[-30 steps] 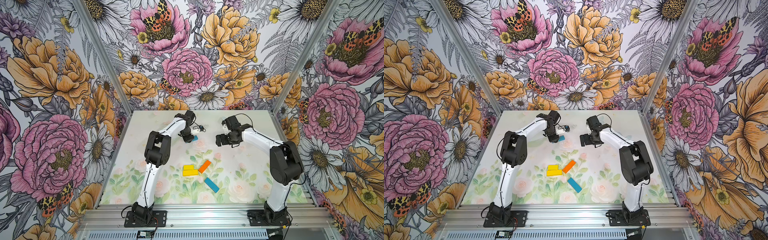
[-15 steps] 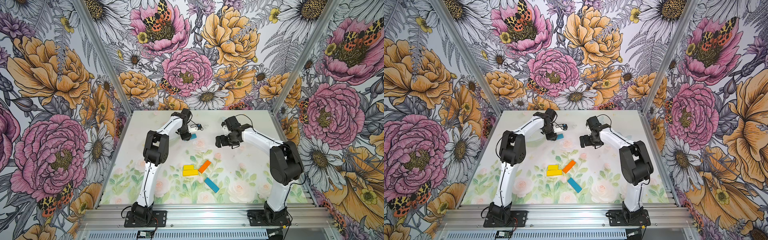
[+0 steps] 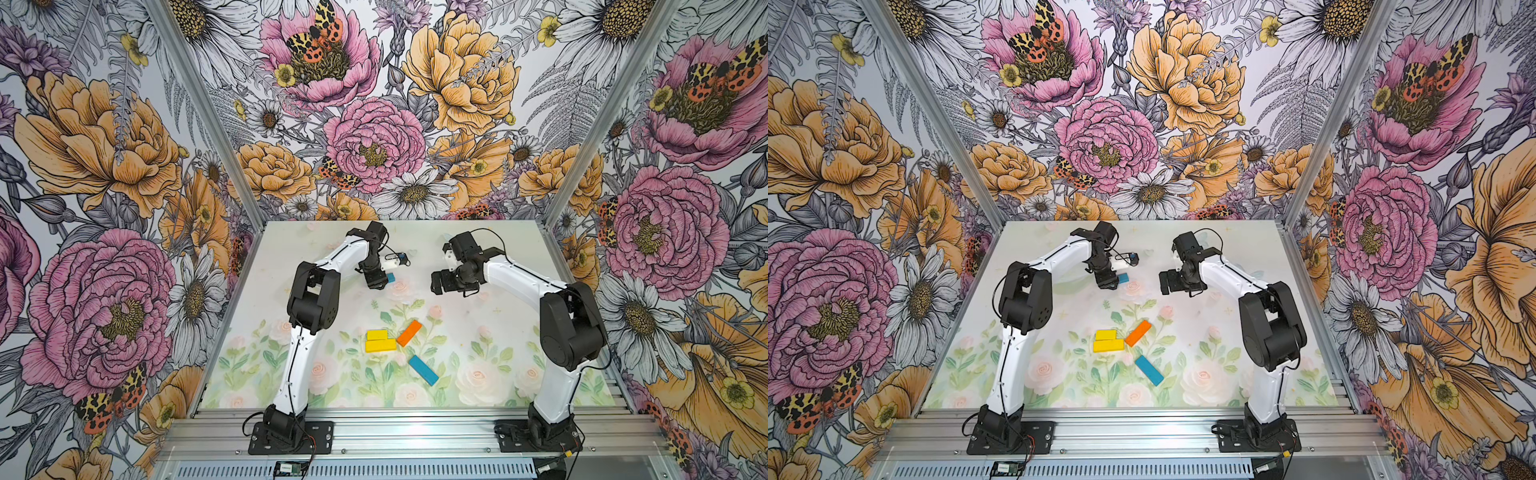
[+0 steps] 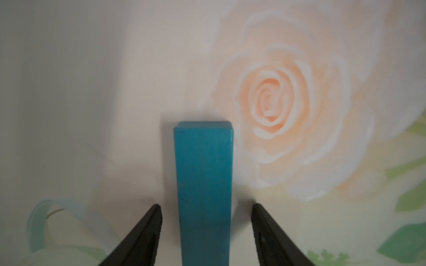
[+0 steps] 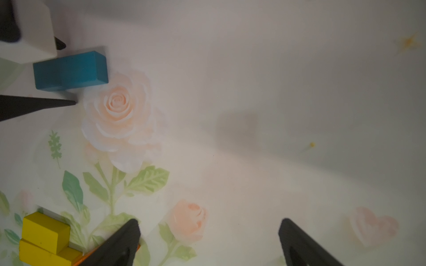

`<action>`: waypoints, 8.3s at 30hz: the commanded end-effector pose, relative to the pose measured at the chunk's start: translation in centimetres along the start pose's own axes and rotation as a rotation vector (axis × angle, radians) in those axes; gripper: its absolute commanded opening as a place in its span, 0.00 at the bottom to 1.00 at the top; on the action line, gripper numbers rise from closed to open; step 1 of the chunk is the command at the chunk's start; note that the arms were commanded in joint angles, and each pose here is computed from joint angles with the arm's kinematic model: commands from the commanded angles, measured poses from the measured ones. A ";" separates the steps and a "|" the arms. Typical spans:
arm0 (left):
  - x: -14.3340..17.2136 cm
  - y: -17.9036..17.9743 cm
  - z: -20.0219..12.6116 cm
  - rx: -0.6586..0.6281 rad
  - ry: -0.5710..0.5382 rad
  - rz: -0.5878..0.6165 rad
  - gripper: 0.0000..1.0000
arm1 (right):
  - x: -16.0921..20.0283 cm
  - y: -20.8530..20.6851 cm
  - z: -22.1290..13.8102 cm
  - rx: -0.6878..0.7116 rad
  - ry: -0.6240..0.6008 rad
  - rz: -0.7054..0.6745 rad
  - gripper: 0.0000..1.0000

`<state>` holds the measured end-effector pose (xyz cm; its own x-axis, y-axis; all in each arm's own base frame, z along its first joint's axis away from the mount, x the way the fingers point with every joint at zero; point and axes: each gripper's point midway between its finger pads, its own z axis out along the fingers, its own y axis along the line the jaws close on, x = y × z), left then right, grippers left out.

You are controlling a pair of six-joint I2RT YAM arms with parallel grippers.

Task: Assemble the number 7 with building blocks
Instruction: Adjust the building block at the center of the board.

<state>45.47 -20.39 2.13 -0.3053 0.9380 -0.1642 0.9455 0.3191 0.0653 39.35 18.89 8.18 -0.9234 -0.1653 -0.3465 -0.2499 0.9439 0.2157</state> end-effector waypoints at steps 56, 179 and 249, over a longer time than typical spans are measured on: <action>3.3 -2.9 -3.6 -0.023 -0.201 -1.534 0.63 | -1.9 0.5 1.3 -0.026 -0.023 -0.032 0.98; 1.0 3.1 -1.2 0.032 -0.339 -1.687 0.31 | -1.7 0.0 1.6 -0.030 -0.003 -0.043 0.98; 1.4 2.2 -0.2 0.059 -0.359 -1.783 0.41 | -0.9 -0.5 1.4 -0.005 0.004 -0.040 0.98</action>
<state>46.05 -18.31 2.54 -0.8142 -0.5540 -0.1737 -0.4490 0.7905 -0.4165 39.96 19.20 6.35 -0.9225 -0.2097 -0.3240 -0.2885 0.9323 0.2182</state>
